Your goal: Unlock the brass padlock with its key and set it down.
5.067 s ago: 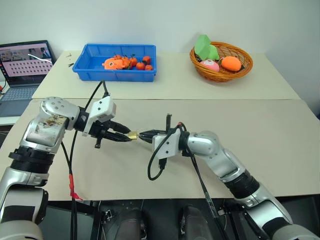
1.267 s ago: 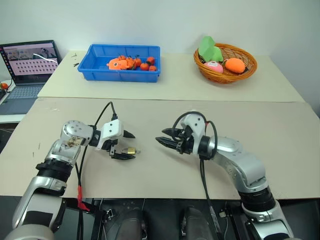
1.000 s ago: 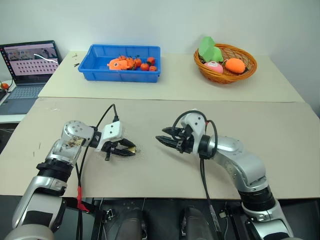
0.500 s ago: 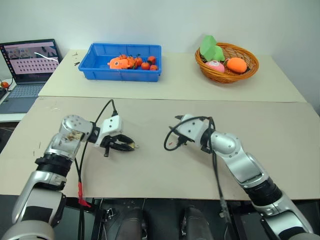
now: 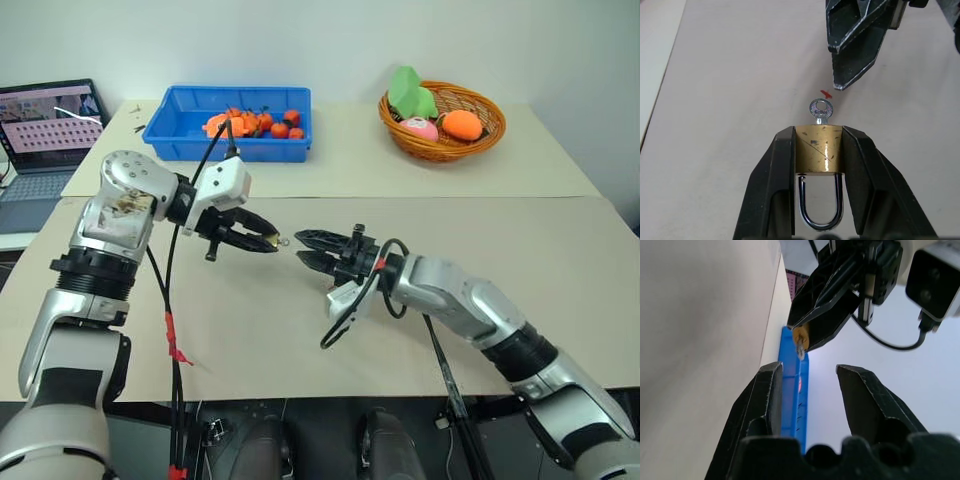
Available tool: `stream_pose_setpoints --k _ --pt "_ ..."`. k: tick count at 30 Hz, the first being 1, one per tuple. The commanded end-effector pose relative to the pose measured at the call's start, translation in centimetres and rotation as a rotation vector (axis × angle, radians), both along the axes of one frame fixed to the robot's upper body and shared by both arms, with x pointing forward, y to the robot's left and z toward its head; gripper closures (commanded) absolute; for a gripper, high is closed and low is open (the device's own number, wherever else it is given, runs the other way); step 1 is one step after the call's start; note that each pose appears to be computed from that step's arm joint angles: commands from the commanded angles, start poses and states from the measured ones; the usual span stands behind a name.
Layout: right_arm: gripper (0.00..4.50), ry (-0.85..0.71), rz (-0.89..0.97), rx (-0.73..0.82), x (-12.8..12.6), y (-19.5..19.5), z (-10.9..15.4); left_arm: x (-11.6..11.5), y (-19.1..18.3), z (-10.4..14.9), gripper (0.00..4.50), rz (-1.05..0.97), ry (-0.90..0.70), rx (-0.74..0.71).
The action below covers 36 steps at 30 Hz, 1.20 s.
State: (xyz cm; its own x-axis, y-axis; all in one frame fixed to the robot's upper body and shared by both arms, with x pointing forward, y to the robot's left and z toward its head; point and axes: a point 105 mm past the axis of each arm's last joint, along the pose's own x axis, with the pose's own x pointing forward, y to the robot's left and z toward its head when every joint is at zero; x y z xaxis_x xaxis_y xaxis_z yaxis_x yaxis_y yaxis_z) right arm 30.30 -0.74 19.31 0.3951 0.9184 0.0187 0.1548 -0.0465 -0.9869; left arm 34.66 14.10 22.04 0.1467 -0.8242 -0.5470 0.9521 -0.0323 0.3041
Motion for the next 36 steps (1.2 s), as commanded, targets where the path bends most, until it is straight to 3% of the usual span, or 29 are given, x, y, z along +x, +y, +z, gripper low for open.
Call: stream_pose_setpoints --k 1,20,36 --pt "2.31 -0.056 0.041 -0.023 -0.2 0.7 0.5 -0.6 -0.7 1.1 3.67 -0.042 -0.033 -0.01" --pt "2.31 -0.083 0.03 -0.035 0.4 1.1 0.9 -2.2 -0.1 -0.6 3.67 -0.065 0.043 0.065" --pt "2.31 -0.062 0.055 -0.079 -0.4 1.4 -0.3 -1.6 0.4 -0.5 3.67 -0.044 0.029 0.06"
